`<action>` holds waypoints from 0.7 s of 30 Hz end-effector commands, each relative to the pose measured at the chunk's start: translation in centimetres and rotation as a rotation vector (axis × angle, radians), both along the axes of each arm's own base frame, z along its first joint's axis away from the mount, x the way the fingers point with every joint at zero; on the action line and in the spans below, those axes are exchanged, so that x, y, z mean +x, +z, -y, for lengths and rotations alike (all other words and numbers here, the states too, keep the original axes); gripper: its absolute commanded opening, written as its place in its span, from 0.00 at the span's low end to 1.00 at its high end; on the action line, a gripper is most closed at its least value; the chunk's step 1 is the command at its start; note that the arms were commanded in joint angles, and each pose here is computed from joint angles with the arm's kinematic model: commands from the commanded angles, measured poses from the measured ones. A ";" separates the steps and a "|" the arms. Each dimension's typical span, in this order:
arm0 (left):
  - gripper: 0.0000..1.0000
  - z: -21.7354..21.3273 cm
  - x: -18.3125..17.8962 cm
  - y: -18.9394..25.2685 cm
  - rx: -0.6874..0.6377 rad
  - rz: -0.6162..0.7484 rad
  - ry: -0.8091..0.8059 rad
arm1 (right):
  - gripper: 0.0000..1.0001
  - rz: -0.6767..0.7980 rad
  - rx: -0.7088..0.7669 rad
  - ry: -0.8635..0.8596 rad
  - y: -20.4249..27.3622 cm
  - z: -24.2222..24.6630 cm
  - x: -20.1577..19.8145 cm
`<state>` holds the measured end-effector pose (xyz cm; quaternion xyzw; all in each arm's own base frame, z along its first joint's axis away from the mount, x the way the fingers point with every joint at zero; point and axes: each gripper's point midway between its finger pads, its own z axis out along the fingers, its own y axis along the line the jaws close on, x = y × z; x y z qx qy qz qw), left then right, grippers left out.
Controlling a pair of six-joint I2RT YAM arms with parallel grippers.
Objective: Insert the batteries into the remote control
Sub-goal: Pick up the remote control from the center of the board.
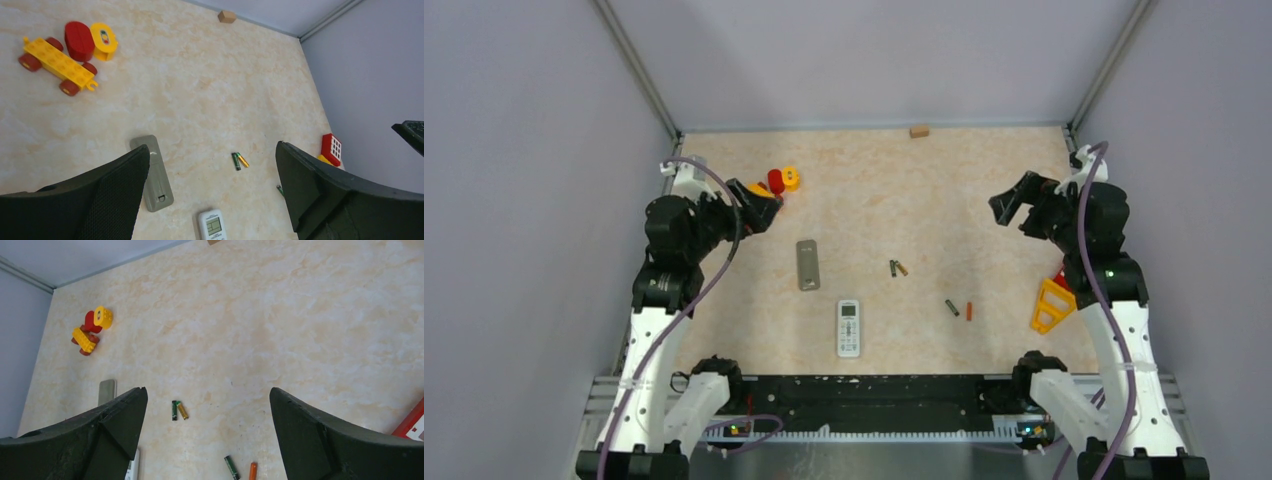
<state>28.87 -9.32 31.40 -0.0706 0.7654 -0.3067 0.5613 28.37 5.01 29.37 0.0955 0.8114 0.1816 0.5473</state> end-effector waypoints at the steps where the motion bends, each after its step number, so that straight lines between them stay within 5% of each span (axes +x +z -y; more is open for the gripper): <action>1: 0.99 1.7 0.5 -1.6 -0.063 -0.030 -0.087 | 0.95 -0.012 0.051 0.022 -1.4 -0.7 0.4; 13: 0.99 8.2 -3.8 -15.6 0.118 -0.412 -0.125 | 0.99 -0.069 0.150 0.104 -6.3 -2.8 -0.4; 21: 0.97 12.5 -6.9 -20.7 0.231 -0.531 -0.137 | 0.90 -0.175 0.187 0.071 -10.4 -2.9 -1.0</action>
